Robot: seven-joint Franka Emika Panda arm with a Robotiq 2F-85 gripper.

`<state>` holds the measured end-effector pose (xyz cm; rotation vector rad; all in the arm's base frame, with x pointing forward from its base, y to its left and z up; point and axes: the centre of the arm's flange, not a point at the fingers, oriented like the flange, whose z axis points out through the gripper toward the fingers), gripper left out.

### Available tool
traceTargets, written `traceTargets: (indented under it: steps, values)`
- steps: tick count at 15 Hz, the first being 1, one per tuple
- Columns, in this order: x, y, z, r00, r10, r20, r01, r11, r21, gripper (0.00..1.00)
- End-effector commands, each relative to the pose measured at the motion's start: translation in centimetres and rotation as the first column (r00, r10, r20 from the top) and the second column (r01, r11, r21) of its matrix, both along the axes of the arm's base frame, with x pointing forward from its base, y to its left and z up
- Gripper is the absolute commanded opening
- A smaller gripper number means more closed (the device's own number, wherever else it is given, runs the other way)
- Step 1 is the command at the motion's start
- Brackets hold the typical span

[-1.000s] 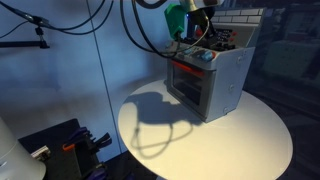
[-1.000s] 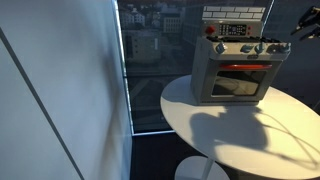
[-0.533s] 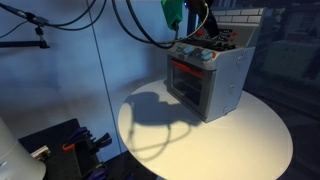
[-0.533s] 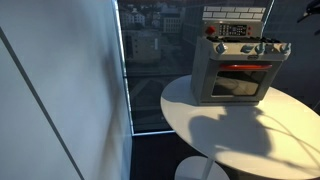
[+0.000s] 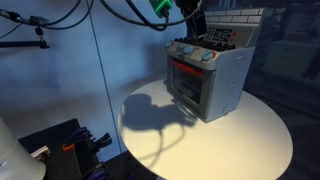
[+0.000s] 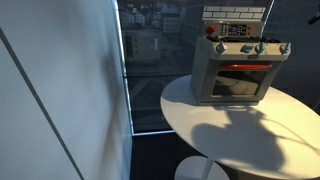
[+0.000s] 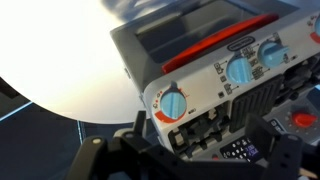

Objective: Turn the far right knob on the stove to the right

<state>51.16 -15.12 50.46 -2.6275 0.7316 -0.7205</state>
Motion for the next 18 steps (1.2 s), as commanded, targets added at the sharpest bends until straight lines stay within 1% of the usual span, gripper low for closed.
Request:
traceTargets:
  steps: [1,3,6,9,12,16,18]
  values:
    - [-3.0,0.4,2.2,0.993,0.073,-0.092,-0.074,0.997,-0.007,1.0]
    - [-4.3,0.9,2.9,0.981,0.115,-0.155,-0.119,0.993,-0.014,1.0]
    - [-6.1,1.7,3.7,0.952,0.174,-0.252,-0.183,0.983,-0.011,1.0]
    - [-7.9,2.5,4.5,0.92,0.201,-0.337,-0.219,0.975,-0.018,1.0]
    - [-9.4,3.1,5.3,0.891,0.212,-0.402,-0.244,0.969,-0.029,1.0]
    - [-10.6,3.5,5.9,0.864,0.227,-0.45,-0.268,0.963,-0.028,1.0]
    - [-10.1,3.4,5.1,0.869,0.245,-0.431,-0.279,0.96,-0.015,1.0]
